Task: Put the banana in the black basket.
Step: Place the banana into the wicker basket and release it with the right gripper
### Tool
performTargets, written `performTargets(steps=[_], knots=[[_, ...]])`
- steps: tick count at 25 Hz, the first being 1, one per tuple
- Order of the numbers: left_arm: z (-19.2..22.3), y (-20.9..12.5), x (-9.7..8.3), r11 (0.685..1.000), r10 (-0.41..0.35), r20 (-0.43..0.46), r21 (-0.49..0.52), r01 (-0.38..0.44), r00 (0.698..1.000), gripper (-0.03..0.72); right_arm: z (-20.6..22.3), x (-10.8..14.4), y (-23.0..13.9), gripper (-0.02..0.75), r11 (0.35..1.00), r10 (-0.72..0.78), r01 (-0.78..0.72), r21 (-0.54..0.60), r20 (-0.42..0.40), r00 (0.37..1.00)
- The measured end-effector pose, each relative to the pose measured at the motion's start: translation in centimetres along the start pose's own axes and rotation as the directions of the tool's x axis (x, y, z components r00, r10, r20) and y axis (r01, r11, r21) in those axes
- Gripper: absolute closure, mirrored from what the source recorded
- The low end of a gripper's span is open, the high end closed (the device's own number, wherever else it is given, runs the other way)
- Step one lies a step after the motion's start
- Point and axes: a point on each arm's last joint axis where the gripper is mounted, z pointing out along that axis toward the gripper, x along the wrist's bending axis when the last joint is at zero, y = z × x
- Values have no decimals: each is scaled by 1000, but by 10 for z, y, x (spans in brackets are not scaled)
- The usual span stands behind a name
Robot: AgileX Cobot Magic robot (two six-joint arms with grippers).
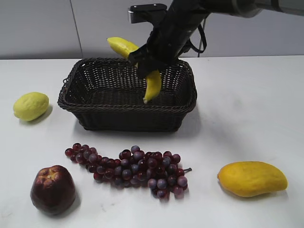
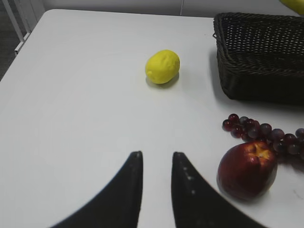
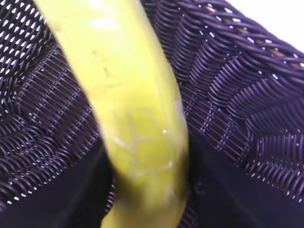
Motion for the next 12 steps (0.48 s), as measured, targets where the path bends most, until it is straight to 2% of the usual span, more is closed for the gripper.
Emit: performTargets(steps=[2,5,9,12], knots=[[0,0,0,1000,0,0,0,0,1000,484,0,0,0,231,1000,-3,3,0,1,1000],[0,0,0,1000,0,0,0,0,1000,484,-3,0,0,160,1000,-16,16,25,7,1000],[0,0,0,1000,0,0,0,0,1000,484,-17,3,8,145,997,-50,50,59,12,999],[0,0,0,1000,0,0,0,0,1000,484,-37,6,18,145,996,-75,74,43,20,997]])
